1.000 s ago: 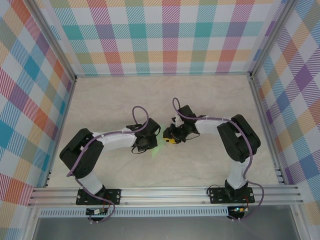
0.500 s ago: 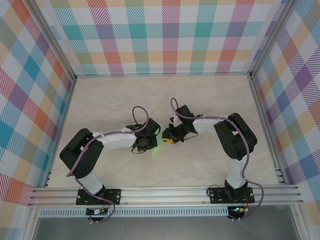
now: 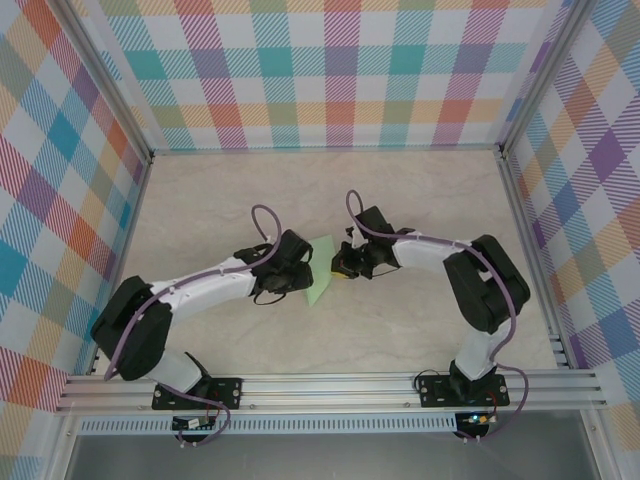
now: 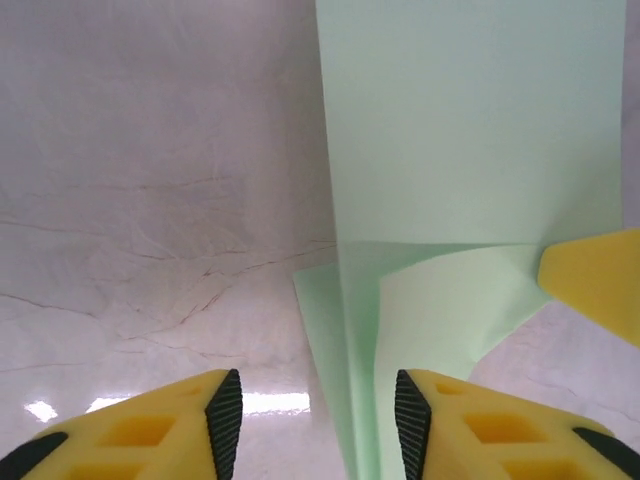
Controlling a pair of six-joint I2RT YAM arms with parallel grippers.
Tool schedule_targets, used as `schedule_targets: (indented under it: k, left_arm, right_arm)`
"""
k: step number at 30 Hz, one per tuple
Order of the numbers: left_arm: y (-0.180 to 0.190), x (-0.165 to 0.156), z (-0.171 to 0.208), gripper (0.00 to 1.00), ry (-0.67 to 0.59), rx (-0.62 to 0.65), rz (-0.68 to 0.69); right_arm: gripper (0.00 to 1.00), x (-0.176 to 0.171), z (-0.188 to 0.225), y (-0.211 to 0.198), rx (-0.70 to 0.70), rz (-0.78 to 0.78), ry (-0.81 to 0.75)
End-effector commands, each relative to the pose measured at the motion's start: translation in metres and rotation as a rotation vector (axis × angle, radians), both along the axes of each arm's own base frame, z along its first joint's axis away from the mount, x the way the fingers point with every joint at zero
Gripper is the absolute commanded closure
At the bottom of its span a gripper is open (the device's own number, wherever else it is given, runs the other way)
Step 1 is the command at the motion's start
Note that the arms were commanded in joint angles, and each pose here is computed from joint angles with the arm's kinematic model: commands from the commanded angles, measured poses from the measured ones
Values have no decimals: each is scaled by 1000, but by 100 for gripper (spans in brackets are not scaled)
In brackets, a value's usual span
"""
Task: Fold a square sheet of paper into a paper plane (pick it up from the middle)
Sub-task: Fourth fold the wing at the center of the table.
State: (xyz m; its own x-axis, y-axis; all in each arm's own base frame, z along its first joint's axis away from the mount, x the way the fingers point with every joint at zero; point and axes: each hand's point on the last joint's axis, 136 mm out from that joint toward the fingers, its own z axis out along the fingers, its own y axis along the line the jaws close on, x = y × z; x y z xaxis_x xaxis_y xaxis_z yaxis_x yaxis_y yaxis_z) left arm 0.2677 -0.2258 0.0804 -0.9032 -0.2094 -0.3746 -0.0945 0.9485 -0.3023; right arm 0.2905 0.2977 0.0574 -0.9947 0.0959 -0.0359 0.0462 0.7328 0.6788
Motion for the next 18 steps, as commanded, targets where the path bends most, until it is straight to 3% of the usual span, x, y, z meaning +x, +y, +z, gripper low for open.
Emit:
schedule_targets:
  k: [1,11,18]
  left_arm:
    - [10,2,32,43,-77,6,-8]
    - [0,4,79,29,-242,-111,-97]
    - [-29,4,68,29,-331,-158,-287]
  right_arm:
    - [100,1,17,-21,-88,-68,-64]
    - [100,-1,68,-46,-136,-223,-114]
    - [100,-3,39,-42,-149,-329,12]
